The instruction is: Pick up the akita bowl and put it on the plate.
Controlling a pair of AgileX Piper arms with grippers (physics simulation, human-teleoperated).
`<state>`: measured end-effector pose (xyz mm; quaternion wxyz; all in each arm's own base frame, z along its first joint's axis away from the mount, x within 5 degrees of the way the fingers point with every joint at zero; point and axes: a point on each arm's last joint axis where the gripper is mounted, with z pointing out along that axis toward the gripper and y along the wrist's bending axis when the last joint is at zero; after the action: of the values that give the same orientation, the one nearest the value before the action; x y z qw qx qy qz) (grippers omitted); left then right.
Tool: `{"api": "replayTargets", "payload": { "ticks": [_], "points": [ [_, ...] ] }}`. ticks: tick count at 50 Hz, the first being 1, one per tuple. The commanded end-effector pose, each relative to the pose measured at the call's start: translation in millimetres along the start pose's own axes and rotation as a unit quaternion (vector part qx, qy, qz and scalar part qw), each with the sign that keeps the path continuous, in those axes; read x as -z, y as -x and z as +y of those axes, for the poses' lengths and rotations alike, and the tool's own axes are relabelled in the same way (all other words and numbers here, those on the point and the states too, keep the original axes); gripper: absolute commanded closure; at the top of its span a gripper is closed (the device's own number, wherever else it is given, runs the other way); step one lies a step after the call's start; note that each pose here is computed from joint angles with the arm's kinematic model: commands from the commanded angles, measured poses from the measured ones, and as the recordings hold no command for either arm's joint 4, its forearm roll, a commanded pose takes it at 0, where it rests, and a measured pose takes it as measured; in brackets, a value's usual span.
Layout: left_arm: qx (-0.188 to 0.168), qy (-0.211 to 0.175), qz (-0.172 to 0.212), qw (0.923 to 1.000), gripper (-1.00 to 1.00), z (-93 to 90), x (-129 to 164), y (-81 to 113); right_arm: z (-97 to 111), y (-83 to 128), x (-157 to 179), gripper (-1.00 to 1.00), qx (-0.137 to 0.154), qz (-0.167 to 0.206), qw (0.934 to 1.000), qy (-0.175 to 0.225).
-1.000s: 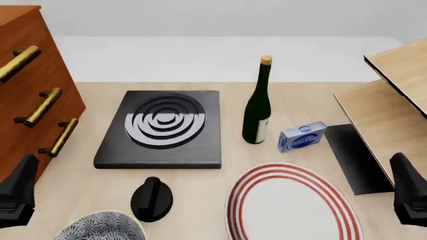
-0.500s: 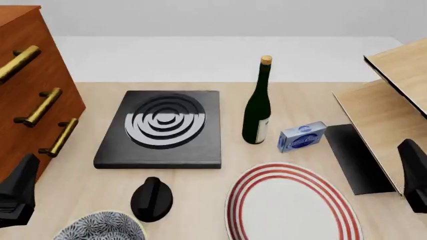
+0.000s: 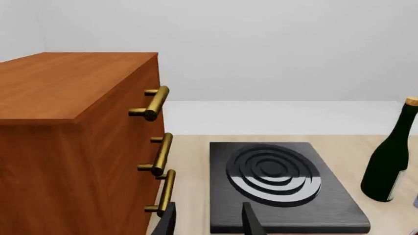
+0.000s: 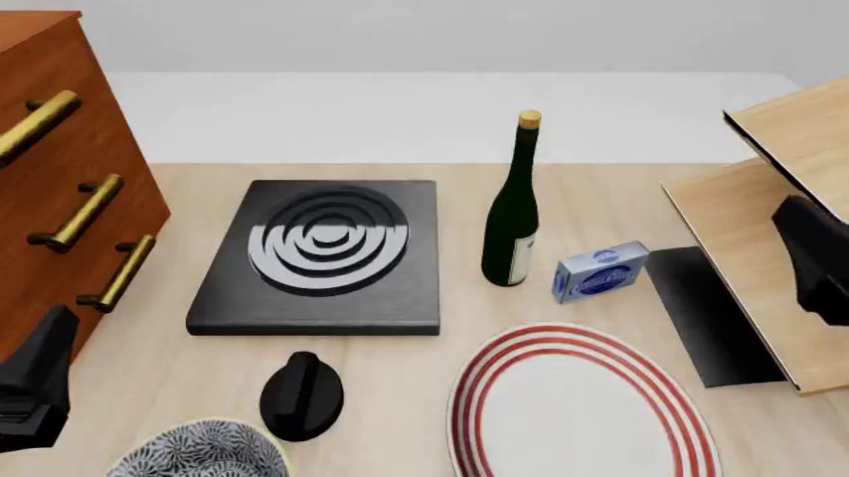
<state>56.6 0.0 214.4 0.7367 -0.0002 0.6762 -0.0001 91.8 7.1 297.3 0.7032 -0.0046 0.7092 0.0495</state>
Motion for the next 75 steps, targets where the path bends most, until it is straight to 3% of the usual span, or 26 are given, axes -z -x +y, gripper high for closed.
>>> {"api": "replayTargets", "payload": {
  "ticks": [1, 5, 11, 13, 14, 18, 21, 27, 30, 33, 34, 37, 38, 41, 43, 44, 45, 47, 51, 54, 60, 64, 75],
  "points": [
    [0.000, 0.000, 0.000, 1.0000, -1.00, 0.0, 0, 0.0, 19, 22, -26, -1.00, 0.010, 0.056, 0.9959, 0.071],
    [0.000, 0.000, 0.000, 1.0000, -1.00, 0.0, 0, 0.0, 31, 26, -33, -1.00, -0.001, 0.086, 0.9903, 0.110],
    [0.000, 0.000, 0.000, 1.0000, -1.00, 0.0, 0, 0.0, 40, 32, -38, -1.00, 0.009, 0.106, 0.9856, 0.132],
    [0.000, 0.000, 0.000, 1.0000, -1.00, 0.0, 0, 0.0, 47, 29, -41, -1.00, 0.006, 0.128, 0.9803, 0.151],
    [0.000, 0.000, 0.000, 1.0000, -1.00, 0.0, 0, 0.0, 54, 25, -44, -1.00, 0.017, 0.148, 0.9741, 0.170],
    [0.000, 0.000, 0.000, 1.0000, -1.00, 0.0, 0, 0.0, 61, 22, -49, -1.00, 0.031, 0.173, 0.9675, 0.182],
    [0.000, 0.000, 0.000, 1.0000, -1.00, 0.0, 0, 0.0, 65, 23, -53, -1.00, 0.021, 0.186, 0.9647, 0.185],
    [0.000, 0.000, 0.000, 1.0000, -1.00, 0.0, 0, 0.0, 90, 15, -57, -1.00, 0.023, 0.235, 0.9423, 0.237],
    [0.000, 0.000, 0.000, 1.0000, -1.00, 0.0, 0, 0.0, 95, 15, -64, -1.00, 0.033, 0.243, 0.9395, 0.239],
    [0.000, 0.000, 0.000, 1.0000, -1.00, 0.0, 0, 0.0, 101, 15, -68, -1.00, 0.020, 0.259, 0.9355, 0.239],
    [0.000, 0.000, 0.000, 1.0000, -1.00, 0.0, 0, 0.0, 102, 15, -70, -1.00, 0.003, 0.266, 0.9357, 0.232],
    [0.000, 0.000, 0.000, 1.0000, -1.00, 0.0, 0, 0.0, 110, 13, -72, -1.00, 0.000, 0.279, 0.9296, 0.241],
    [0.000, 0.000, 0.000, 1.0000, -1.00, 0.0, 0, 0.0, 112, 16, -69, -1.00, -0.020, 0.276, 0.9292, 0.245],
    [0.000, 0.000, 0.000, 1.0000, -1.00, 0.0, 0, 0.0, 120, 15, -74, -1.00, -0.003, 0.282, 0.9248, 0.255],
    [0.000, 0.000, 0.000, 1.0000, -1.00, 0.0, 0, 0.1, 121, 13, -77, -1.00, -0.019, 0.286, 0.9253, 0.248],
    [0.000, 0.000, 0.000, 1.0000, -1.00, 0.0, 0, 0.0, 124, 12, -78, -1.00, -0.017, 0.291, 0.9228, 0.252],
    [0.000, 0.000, 0.000, 1.0000, -1.00, 0.0, 0, 0.1, 131, 8, -80, -1.00, 0.004, 0.299, 0.9174, 0.263],
    [0.000, 0.000, 0.000, 1.0000, -1.00, 0.0, 0, 0.0, 135, 2, -81, -1.00, -0.015, 0.315, 0.9128, 0.259],
    [0.000, 0.000, 0.000, 1.0000, -1.00, 0.0, 0, 0.0, 154, -2, -78, -1.00, 0.003, 0.338, 0.8967, 0.286],
    [0.000, 0.000, 0.000, 1.0000, -1.00, 0.0, 0, 0.0, 159, 6, -79, -1.00, -0.012, 0.332, 0.8978, 0.289],
    [0.000, 0.000, 0.000, 1.0000, -1.00, 0.0, 0, 0.0, 178, 1, -76, -1.00, -0.009, 0.347, 0.8848, 0.311],
    [0.000, 0.000, 0.000, 1.0000, -1.00, 0.0, 0, 0.0, 194, -10, -71, -1.00, 0.003, 0.366, 0.8704, 0.329],
    [0.000, 0.000, 0.000, 1.0000, -1.00, 0.0, 0, 0.0, 217, -26, -74, -1.00, 0.012, 0.388, 0.8573, 0.338]
  ]
}}
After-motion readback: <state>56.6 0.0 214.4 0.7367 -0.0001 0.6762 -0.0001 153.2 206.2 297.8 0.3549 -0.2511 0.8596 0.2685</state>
